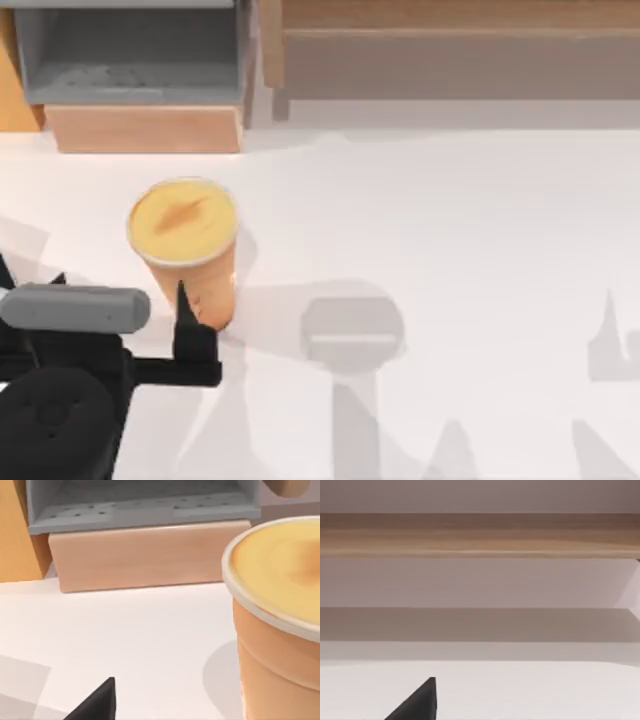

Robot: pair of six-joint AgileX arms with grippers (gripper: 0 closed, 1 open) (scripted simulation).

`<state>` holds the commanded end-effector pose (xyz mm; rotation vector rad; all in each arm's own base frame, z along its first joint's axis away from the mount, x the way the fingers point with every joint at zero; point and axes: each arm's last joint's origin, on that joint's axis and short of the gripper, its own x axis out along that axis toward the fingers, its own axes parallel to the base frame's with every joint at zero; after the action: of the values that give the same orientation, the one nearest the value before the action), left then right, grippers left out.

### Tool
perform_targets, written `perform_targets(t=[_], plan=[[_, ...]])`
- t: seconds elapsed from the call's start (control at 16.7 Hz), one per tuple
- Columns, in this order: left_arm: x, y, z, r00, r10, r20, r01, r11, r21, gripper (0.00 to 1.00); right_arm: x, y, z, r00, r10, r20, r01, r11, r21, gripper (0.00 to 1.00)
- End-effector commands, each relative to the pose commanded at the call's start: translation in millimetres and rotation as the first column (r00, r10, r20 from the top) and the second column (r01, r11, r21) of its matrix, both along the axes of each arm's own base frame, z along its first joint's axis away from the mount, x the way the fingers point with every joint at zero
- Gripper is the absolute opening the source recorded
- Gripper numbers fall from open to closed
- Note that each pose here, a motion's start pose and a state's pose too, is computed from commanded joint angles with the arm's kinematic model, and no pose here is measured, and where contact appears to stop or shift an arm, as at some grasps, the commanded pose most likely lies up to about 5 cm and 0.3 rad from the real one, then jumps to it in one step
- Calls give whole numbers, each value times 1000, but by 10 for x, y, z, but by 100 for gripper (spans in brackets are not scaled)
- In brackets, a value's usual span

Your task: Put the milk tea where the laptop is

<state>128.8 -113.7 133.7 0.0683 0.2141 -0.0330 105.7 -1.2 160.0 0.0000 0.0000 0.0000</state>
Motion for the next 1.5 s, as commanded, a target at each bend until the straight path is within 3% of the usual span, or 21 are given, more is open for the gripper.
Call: perform_targets(t=[0.54,0.96,1.5], plan=[[-97,-386,-294,1000,13,12,-12,997,-71,100,0,0,0,1000,0,0,0,1000,0,100],[-93,-386,-306,1000,16,11,-15,997,-72,100,0,0,0,1000,0,0,0,1000,0,100],[606,-432,-443,1000,15,10,-14,997,-74,100,0,0,0,1000,0,0,0,1000,0,100]])
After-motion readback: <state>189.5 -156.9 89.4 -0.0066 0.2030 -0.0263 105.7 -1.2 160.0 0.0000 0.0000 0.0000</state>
